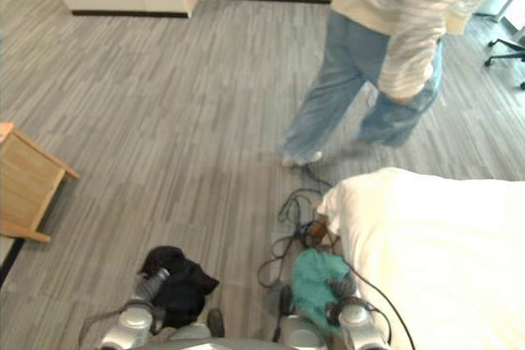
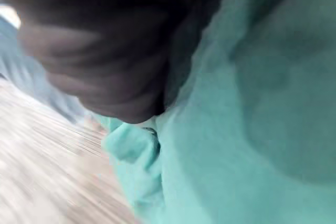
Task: Tidy up the quilt and then pick up the clothes from the bed and put them into the laundry hamper.
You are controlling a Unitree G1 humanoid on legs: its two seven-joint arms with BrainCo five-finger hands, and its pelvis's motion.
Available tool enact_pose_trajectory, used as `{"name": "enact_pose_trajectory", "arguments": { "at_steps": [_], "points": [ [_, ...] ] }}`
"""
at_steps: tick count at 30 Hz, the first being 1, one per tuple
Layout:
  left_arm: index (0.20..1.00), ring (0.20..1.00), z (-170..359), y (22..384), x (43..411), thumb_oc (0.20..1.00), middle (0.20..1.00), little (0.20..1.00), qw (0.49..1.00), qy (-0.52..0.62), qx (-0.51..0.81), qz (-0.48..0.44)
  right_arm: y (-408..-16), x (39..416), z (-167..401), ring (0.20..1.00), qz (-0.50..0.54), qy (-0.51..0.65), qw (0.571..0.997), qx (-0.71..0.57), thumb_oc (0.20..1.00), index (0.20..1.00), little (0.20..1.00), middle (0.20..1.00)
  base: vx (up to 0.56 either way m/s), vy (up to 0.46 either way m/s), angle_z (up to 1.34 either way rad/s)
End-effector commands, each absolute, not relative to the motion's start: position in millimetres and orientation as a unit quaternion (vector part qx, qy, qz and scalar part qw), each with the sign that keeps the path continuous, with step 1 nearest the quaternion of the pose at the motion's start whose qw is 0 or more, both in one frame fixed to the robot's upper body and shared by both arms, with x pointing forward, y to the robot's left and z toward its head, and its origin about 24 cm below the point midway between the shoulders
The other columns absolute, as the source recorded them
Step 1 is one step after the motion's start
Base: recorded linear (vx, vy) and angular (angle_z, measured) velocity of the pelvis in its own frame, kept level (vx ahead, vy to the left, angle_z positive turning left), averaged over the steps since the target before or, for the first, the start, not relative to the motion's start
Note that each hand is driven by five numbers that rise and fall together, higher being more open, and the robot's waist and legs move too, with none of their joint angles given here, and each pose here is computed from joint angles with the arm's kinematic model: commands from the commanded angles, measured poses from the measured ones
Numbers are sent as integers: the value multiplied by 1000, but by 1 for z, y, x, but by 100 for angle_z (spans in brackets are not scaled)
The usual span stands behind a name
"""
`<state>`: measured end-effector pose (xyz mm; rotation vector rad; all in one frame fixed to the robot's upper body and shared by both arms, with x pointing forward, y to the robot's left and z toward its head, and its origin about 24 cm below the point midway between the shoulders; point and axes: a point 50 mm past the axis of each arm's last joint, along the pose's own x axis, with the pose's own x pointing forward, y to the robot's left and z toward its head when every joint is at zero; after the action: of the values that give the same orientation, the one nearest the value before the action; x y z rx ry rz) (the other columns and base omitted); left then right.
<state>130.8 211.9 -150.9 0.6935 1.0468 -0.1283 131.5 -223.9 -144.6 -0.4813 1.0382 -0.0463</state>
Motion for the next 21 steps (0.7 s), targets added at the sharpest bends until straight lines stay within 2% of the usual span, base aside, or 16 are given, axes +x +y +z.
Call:
{"name": "enact_pose_trajectory", "arguments": {
  "at_steps": [1,5,6,13,21],
  "points": [
    [200,200,-152,231,128,200,200,200,768,511,380,-69,-243,105,-152,200,-15,540,800,-262,200,200,200,200,77,-85,-3],
    [200,200,-150,232,131,200,200,200,788,505,350,-36,-239,116,-147,200,-23,512,823,-246,200,200,200,200,55,-102,-3],
    [200,200,-146,231,140,200,200,200,800,493,341,-27,-240,128,-140,200,-34,484,843,-233,200,200,200,200,-19,-166,-3],
    [200,200,-142,224,154,200,200,200,822,476,312,4,-256,137,-134,200,-69,480,845,-227,200,200,200,200,141,-129,-12],
    [200,200,-145,231,141,200,200,200,817,493,296,23,-253,140,-136,200,-63,485,840,-236,200,200,200,200,491,71,8]
  ]
}}
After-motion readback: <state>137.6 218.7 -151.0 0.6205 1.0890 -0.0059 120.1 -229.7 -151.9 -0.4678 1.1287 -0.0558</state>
